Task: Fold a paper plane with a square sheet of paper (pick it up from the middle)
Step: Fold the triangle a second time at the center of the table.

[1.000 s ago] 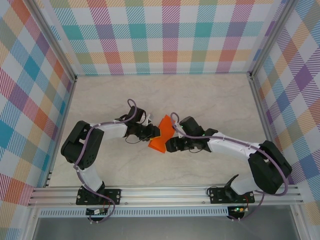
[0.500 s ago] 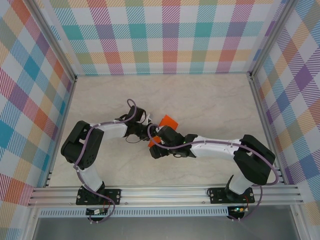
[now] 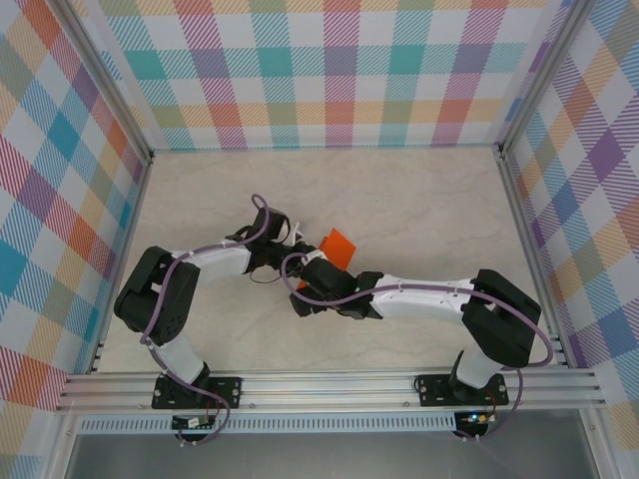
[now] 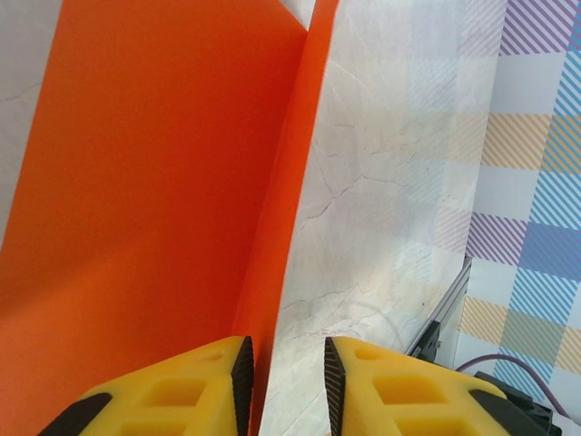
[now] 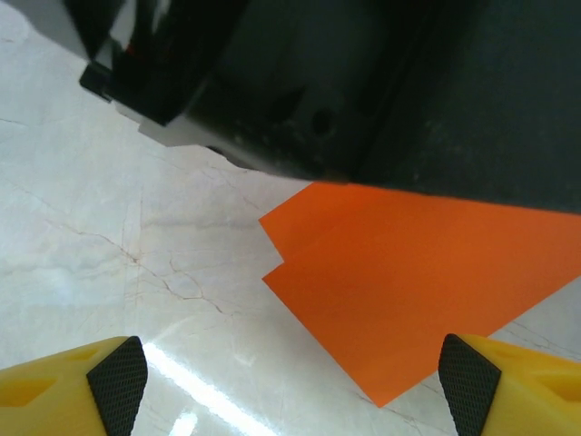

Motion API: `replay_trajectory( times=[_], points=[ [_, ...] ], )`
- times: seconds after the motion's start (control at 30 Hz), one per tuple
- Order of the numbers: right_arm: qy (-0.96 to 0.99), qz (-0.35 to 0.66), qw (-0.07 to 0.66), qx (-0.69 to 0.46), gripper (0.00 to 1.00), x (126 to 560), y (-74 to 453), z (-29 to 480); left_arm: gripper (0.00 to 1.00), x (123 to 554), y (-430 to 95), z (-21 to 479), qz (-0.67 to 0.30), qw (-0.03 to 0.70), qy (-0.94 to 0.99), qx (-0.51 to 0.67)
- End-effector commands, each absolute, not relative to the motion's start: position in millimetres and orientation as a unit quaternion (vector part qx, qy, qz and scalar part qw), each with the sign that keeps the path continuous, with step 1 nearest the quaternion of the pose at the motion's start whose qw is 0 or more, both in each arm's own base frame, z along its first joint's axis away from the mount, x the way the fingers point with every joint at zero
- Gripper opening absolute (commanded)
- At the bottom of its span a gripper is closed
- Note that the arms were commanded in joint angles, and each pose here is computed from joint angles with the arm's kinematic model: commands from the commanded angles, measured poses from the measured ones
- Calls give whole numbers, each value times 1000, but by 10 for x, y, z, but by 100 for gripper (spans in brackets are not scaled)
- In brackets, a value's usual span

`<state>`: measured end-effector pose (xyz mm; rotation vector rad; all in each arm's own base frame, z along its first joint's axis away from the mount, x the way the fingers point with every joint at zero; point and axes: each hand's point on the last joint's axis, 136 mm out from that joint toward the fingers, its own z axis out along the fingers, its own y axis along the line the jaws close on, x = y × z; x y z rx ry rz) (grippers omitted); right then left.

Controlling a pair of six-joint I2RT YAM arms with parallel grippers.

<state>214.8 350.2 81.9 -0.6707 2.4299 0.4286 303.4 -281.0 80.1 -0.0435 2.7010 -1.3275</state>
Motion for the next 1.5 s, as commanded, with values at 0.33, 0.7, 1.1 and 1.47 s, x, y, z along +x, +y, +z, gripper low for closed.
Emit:
replay_trajectory(
  times=[0.33, 0.7, 1.1, 1.47],
  points=[
    [920, 46, 314, -231, 74, 2273, 3478, 736, 27, 3063, -2800, 928, -452, 76, 889, -12],
    [917, 30, 326, -227, 51, 2264, 3427, 789, 27, 3061, -2769, 876, -440, 74, 895, -16],
    [918, 16, 328, -224, 34, 2257, 3321, 816, 27, 3079, -2748, 902, -434, 81, 897, -17],
    [905, 101, 324, -256, 52, 2118, 3530, 870, 24, 3070, -2786, 972, -449, 81, 890, -13]
  ],
)
